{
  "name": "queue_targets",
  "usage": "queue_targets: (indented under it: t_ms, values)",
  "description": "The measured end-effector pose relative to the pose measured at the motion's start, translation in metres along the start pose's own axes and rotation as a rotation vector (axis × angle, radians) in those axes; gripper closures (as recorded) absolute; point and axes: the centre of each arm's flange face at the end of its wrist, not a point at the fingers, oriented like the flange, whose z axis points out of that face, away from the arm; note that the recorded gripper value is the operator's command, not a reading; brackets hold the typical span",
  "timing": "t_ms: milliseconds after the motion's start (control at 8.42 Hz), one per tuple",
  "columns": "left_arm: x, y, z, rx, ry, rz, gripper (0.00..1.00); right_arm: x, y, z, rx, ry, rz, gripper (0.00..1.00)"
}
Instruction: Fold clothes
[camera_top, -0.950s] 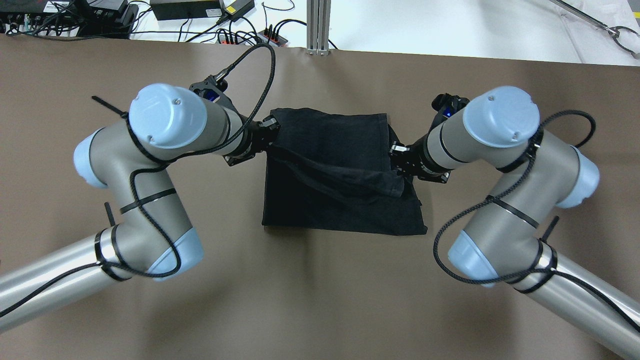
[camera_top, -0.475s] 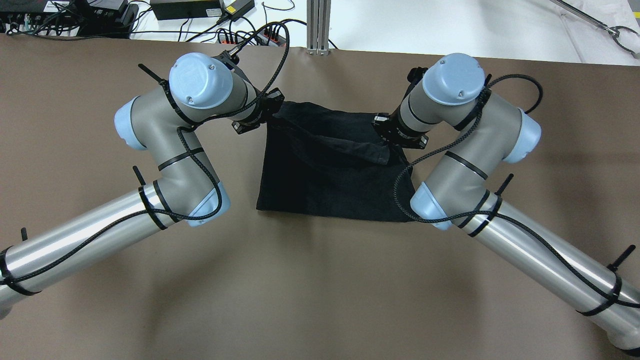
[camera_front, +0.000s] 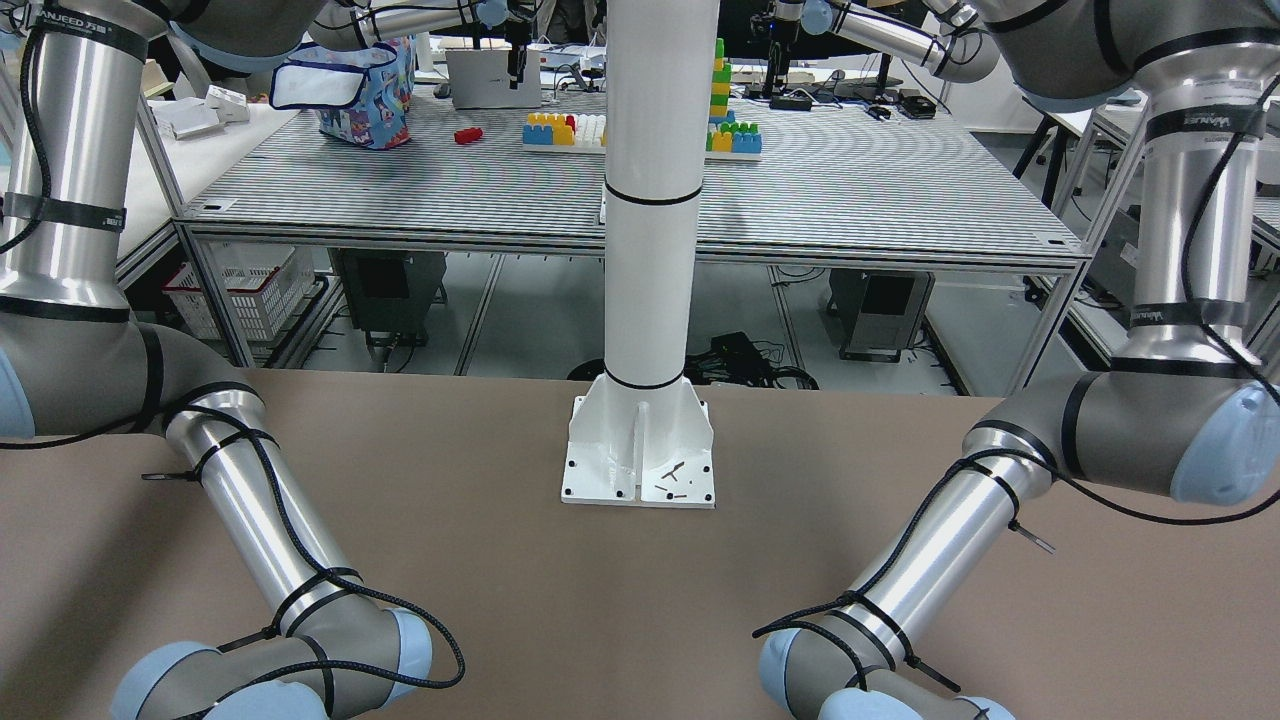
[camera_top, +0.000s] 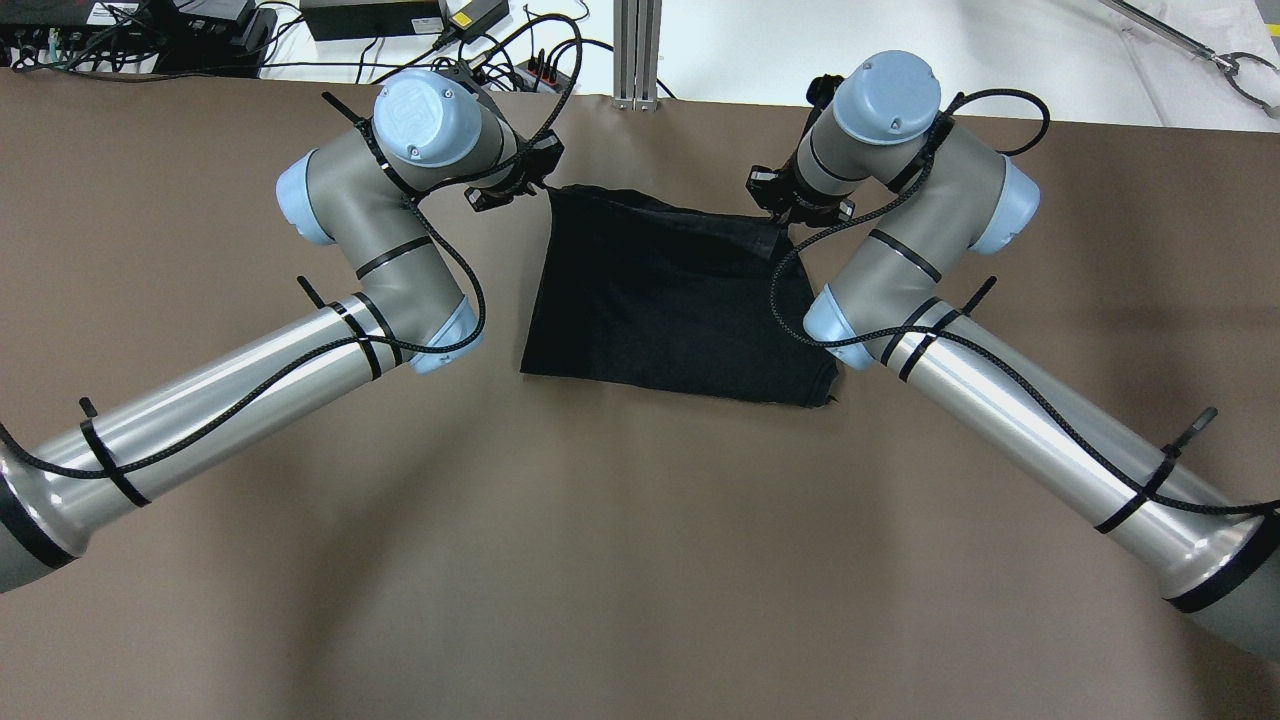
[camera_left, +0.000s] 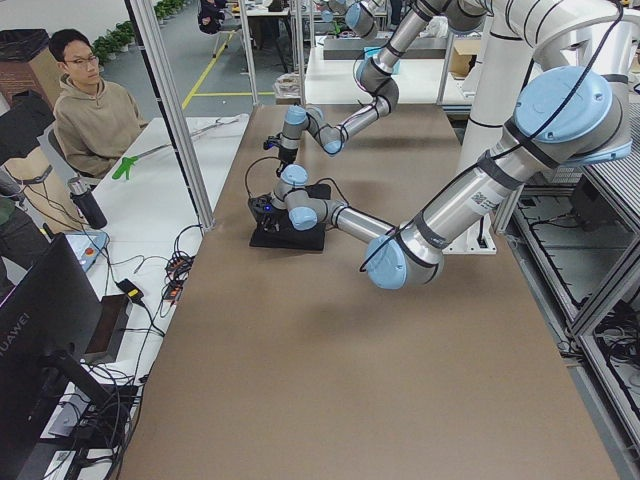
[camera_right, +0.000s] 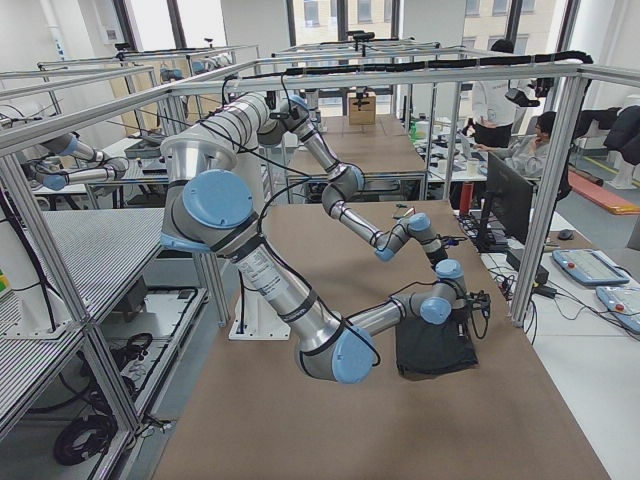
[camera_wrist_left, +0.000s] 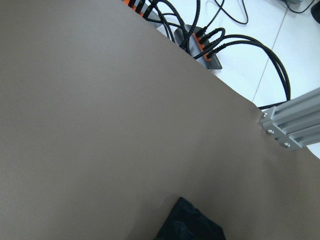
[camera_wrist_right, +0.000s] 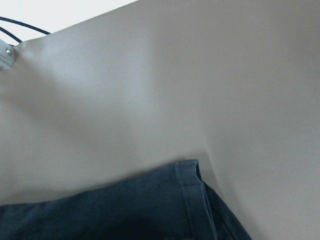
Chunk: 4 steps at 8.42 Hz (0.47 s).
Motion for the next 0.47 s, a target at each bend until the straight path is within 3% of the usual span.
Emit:
queue_targets:
  t_ms: [475]
  values:
    - [0.009, -0.004, -0.004, 0.021, 0.017, 0.017, 0.00, -0.009, -0.028, -0.020, 0.043, -0.025, -0.047, 0.05]
